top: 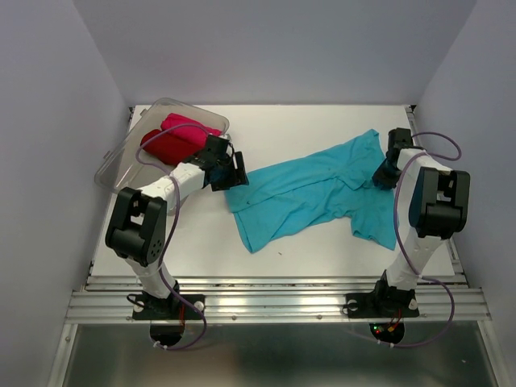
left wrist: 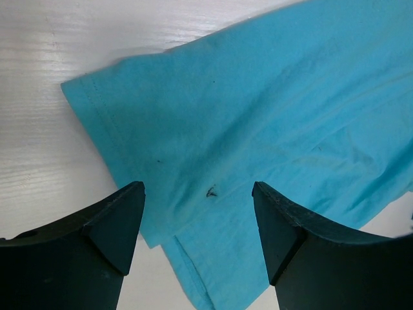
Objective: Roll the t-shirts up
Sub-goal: Fold the T-shirt at the center of the board.
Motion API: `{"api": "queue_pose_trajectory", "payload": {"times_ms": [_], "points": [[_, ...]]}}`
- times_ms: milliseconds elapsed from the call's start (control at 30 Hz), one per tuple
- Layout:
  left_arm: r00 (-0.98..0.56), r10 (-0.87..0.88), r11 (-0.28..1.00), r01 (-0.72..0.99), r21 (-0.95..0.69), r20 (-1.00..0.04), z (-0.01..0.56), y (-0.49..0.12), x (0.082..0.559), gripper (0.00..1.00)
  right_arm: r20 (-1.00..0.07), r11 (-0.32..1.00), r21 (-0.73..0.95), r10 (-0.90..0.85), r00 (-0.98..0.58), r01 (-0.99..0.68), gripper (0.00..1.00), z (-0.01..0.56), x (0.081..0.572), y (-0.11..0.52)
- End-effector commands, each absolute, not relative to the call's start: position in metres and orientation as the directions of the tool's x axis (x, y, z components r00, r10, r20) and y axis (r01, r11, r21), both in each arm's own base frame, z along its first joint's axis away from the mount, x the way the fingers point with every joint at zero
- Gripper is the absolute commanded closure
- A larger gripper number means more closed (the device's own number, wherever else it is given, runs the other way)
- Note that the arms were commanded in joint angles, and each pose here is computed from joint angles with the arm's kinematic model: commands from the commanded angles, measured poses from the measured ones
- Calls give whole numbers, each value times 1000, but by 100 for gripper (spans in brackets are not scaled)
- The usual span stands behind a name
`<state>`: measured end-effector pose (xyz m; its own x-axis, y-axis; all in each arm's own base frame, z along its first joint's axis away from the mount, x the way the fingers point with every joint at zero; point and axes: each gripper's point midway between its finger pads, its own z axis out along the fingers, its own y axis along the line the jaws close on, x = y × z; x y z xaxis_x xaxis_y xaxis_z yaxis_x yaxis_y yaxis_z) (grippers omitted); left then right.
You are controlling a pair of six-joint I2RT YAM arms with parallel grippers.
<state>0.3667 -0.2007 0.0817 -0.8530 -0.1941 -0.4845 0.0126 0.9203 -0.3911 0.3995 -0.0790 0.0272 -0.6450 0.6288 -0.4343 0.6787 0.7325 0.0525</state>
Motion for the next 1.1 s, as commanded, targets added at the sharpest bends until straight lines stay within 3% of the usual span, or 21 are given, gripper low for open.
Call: {"api": "queue_pose_trajectory", "payload": {"times_ms": [0,200,433,667,1067], "points": [[-847,-177,919,41,-393,-501,88,-205,370,21,-479,730,94,629,-612,677,70,37,421,-84],[-848,-176,919,40,-392,-500,88,-205,369,21,-488,733,102,626,-608,673,83,43,421,-83],[-848,-176,919,41,-393,-501,89,-205,370,21,-512,732,98,619,-596,675,79,56,419,-87],[-847,-177,919,41,-393,-501,88,-204,368,21,-529,726,83,613,-588,683,99,61,416,-91],[-847,-178,918,40,-394,-501,89,-204,367,21,-585,706,33,588,-559,708,99,83,409,-105]]}}
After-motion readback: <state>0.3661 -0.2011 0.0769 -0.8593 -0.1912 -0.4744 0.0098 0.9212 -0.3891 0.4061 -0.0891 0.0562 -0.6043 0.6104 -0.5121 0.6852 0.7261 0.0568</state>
